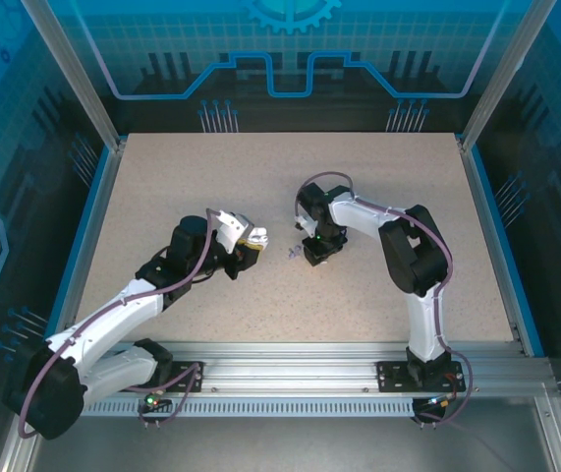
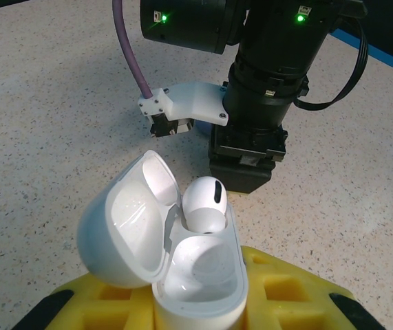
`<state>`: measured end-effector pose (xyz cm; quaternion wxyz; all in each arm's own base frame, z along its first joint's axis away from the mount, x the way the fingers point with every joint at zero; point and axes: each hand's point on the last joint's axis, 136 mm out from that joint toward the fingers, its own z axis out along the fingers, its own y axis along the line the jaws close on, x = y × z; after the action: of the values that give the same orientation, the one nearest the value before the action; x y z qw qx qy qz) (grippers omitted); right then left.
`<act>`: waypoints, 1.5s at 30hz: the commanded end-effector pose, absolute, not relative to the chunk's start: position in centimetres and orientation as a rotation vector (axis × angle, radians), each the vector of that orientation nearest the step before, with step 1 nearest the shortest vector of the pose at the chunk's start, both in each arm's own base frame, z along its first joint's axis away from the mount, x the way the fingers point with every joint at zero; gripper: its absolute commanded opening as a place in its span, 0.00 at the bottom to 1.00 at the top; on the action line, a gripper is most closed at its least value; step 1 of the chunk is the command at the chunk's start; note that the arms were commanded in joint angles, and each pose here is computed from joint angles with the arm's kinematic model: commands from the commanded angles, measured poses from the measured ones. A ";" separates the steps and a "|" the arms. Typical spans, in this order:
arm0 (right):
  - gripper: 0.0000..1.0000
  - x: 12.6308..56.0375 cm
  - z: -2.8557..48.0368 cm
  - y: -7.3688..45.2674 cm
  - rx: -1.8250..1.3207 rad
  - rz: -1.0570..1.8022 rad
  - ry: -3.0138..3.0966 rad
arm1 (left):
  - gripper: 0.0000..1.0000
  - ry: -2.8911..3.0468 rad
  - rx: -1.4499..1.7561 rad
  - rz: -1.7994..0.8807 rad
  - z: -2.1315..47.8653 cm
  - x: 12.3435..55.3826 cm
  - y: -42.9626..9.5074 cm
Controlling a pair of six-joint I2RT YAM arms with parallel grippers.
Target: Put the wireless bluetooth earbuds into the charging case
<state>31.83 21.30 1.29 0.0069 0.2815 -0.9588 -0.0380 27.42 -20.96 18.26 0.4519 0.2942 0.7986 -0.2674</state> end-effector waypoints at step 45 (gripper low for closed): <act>0.11 27.9 31.0 27.2 0.359 -1.957 -3.165 | 0.08 1.548 0.769 -0.827 24.5 29.7 -26.0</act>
<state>28.30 25.99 27.71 -0.2772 0.0913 -0.8365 -0.4638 29.90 -24.59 20.88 0.5318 0.3021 0.7173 -0.3339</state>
